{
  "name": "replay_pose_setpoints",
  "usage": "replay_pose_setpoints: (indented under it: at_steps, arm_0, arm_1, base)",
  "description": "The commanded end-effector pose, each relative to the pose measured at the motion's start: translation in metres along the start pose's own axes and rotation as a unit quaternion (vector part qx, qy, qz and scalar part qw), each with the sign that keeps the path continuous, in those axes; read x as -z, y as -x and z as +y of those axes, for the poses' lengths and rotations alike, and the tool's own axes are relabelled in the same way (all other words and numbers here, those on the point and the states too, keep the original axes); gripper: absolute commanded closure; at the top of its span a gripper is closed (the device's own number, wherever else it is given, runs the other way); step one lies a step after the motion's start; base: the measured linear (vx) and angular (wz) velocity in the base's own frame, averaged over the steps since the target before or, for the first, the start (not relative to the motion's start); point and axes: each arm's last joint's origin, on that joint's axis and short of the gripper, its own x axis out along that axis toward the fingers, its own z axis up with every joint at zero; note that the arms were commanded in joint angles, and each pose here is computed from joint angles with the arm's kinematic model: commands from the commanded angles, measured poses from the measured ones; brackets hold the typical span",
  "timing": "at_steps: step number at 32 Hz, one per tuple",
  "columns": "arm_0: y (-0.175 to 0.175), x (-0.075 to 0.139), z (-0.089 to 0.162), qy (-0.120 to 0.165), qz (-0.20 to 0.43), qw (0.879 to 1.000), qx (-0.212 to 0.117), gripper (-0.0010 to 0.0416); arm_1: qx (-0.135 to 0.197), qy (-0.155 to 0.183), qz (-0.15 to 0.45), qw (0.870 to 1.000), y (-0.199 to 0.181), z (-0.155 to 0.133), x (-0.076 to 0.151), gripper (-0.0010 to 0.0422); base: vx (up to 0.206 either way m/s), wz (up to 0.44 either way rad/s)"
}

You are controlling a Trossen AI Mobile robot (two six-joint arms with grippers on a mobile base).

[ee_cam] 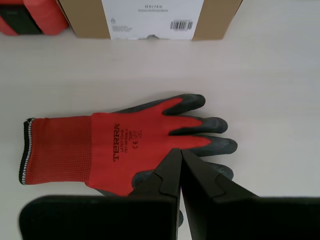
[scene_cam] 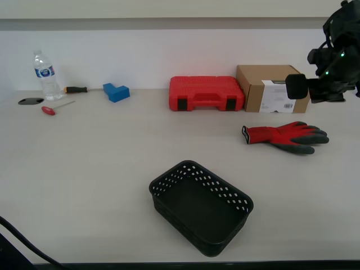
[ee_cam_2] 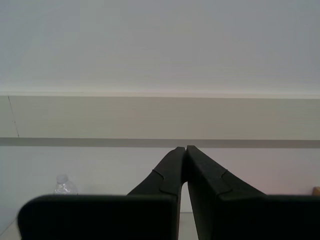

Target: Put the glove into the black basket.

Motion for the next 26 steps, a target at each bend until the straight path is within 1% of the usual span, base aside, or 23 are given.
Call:
replay_pose_setpoints:
  at_steps: [1, 3, 6, 11, 13, 14, 15, 17, 20, 22, 25, 26]
  arm_0:
    - [-0.020, 0.004, -0.001, 0.007, 0.024, 1.000, 0.006, 0.0405]
    - [-0.027, 0.006, -0.002, 0.007, 0.032, 0.999, 0.007, 0.0405]
    - [-0.045, 0.012, -0.008, -0.001, 0.057, 0.998, 0.012, 0.0405]
    - [-0.060, 0.014, -0.015, -0.005, 0.067, 0.998, 0.015, 0.0400]
    - [-0.068, 0.014, -0.019, -0.012, 0.071, 0.997, 0.008, 0.0386]
    - [-0.072, 0.014, -0.022, -0.016, 0.071, 0.997, 0.005, 0.0366]
    - [-0.074, 0.014, -0.023, -0.016, 0.071, 0.997, 0.005, 0.0356]
    - [-0.081, 0.013, -0.024, -0.016, 0.072, 0.997, 0.006, 0.0327]
    - [-0.092, 0.013, -0.024, -0.008, 0.073, 0.997, 0.005, 0.0299]
    - [-0.100, 0.013, -0.023, -0.005, 0.076, 0.997, 0.003, 0.0288]
    - [-0.110, 0.014, -0.022, -0.002, 0.078, 0.997, -0.008, 0.0284]
    - [-0.113, 0.014, -0.022, 0.004, 0.078, 0.997, -0.009, 0.0284]
  arm_1:
    - [-0.001, 0.000, -0.003, 1.000, 0.000, 0.000, -0.001, 0.0412]
    - [-0.001, 0.000, -0.003, 1.000, 0.000, 0.000, -0.001, 0.0412]
    - [-0.001, 0.000, -0.003, 1.000, 0.000, 0.000, -0.001, 0.0412]
    - [-0.001, 0.000, -0.003, 1.000, 0.000, 0.000, -0.001, 0.0412]
    - [-0.001, 0.000, -0.003, 1.000, 0.000, 0.000, -0.001, 0.0412]
    - [-0.001, 0.000, -0.003, 1.000, 0.000, 0.000, -0.001, 0.0412]
    - [-0.001, 0.000, -0.003, 1.000, 0.000, 0.000, -0.001, 0.0412]
    - [-0.001, 0.000, -0.004, 1.000, 0.000, 0.000, -0.001, 0.0412]
    - [-0.001, 0.000, -0.003, 1.000, 0.000, 0.000, -0.001, 0.0412]
    - [-0.001, 0.000, -0.003, 1.000, 0.000, 0.000, -0.001, 0.0412]
    - [-0.001, 0.000, -0.003, 1.000, 0.000, 0.000, -0.001, 0.0412]
    - [-0.001, 0.000, -0.003, 1.000, 0.000, 0.000, -0.001, 0.0412]
  base:
    - [0.000, 0.000]
    - [0.000, 0.000]
    - [0.000, 0.000]
    - [0.000, 0.000]
    - [0.000, 0.000]
    - [0.000, 0.000]
    - [0.000, 0.000]
    - [0.000, 0.000]
    - [0.000, 0.000]
    - [0.000, 0.000]
    - [0.000, 0.000]
    - [0.000, 0.000]
